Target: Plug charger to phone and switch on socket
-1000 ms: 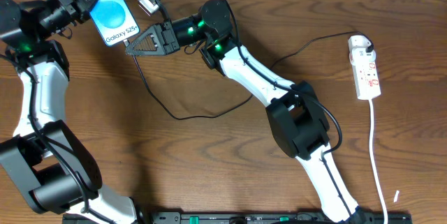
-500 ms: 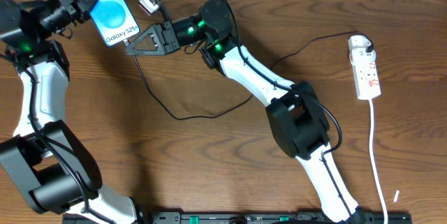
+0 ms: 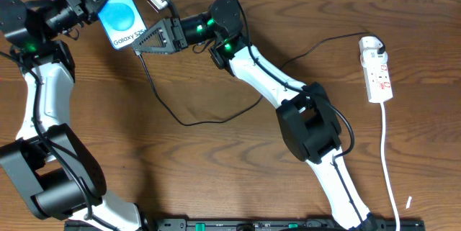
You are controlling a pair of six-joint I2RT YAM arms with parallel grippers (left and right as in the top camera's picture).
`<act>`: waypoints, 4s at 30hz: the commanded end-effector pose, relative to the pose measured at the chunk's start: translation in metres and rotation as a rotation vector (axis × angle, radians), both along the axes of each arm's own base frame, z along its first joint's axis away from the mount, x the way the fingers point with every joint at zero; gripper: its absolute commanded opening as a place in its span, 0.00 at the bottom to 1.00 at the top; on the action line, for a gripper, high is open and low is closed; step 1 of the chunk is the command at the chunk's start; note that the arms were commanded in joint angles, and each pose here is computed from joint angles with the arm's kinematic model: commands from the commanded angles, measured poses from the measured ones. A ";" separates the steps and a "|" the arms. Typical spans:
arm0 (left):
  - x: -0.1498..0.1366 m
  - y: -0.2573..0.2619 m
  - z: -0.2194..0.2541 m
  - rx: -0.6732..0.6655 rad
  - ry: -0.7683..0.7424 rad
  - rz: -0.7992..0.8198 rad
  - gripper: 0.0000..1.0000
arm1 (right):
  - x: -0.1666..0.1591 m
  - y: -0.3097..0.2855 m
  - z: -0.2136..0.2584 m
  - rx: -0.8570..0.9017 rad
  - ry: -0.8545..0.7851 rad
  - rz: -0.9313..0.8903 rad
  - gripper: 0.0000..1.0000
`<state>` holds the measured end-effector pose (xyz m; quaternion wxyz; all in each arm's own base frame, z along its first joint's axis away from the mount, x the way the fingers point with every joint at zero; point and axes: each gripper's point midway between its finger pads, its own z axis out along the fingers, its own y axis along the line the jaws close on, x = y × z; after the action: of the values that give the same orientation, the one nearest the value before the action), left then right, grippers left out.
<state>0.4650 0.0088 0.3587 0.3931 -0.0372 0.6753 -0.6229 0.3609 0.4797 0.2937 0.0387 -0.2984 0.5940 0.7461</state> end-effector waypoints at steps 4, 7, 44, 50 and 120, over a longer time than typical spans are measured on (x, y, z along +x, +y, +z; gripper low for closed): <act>-0.004 0.014 0.016 -0.035 0.019 0.039 0.07 | 0.019 -0.018 0.012 0.028 -0.066 -0.052 0.99; -0.004 0.014 0.016 -0.035 0.018 0.040 0.08 | 0.031 -0.022 0.000 -0.005 -0.054 -0.077 0.99; -0.005 0.011 0.014 -0.008 -0.009 0.030 0.08 | 0.139 -0.194 -0.105 -1.030 -0.122 -1.025 1.00; -0.005 -0.006 -0.002 0.000 0.003 -0.011 0.07 | 0.126 -0.228 -0.072 -1.117 -0.158 -1.132 0.99; -0.090 -0.041 -0.336 0.725 0.880 0.221 0.07 | 0.068 -0.230 -0.001 -1.073 -0.265 -1.089 0.99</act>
<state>0.3829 -0.0357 0.0308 0.1316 -0.2280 0.9313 -0.2519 0.4309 0.2489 0.2826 0.3099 -0.0293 0.9317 0.1872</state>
